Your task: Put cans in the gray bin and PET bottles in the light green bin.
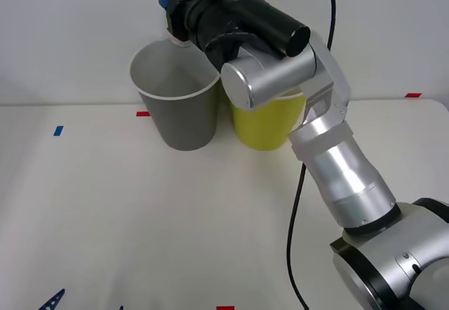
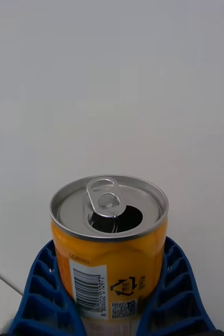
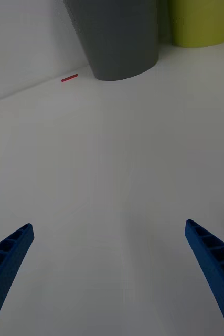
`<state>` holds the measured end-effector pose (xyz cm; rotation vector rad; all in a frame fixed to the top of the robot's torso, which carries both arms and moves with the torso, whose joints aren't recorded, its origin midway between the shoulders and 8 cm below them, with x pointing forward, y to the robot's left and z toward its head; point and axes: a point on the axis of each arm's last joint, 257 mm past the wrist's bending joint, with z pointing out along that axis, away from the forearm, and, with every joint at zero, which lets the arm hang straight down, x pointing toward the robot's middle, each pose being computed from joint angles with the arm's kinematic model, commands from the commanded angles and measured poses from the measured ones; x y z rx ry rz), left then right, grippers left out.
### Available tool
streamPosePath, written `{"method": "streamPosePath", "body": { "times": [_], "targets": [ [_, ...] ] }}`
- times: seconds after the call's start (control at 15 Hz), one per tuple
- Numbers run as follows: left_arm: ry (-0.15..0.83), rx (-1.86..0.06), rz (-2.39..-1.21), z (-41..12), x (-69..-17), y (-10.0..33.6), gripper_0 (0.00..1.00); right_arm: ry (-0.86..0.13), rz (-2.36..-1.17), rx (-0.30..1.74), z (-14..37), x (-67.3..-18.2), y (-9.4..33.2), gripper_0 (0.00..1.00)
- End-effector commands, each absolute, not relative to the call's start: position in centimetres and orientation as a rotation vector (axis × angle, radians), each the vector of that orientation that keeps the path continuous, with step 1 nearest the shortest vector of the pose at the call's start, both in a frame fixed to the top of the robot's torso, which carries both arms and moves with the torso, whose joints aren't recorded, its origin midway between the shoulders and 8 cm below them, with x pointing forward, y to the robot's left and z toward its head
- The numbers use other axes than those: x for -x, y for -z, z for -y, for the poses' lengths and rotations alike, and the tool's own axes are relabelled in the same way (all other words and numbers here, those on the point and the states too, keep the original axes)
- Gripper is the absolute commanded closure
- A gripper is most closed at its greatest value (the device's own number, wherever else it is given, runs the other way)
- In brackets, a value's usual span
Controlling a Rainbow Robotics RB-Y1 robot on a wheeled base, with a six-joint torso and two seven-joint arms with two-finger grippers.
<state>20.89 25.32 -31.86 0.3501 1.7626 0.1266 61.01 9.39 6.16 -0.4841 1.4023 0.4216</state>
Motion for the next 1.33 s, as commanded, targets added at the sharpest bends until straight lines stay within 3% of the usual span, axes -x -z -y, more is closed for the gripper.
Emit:
{"method": "streamPosePath", "body": {
  "times": [0.07,0.4,1.27,1.33],
  "targets": [
    [-0.127,-0.35,-1.763,-25.3,-20.9,31.9,0.0,-0.438,-1.408,0.478,-10.3,-61.0,-5.5,0.88],
    [-0.127,-0.35,-1.763,-25.3,-20.9,31.9,0.0,-0.483,-1.439,0.468,-11.7,-60.8,-4.2,0.88],
    [-0.127,-0.35,-1.763,-25.3,-20.9,31.9,0.0,-0.484,-1.426,0.47,-11.9,-60.7,-4.3,0.89],
    [-0.127,-0.35,-1.763,-25.3,-20.9,31.9,0.0,-0.483,-1.418,0.469,-11.9,-60.7,-4.6,0.74]
  ]
}}
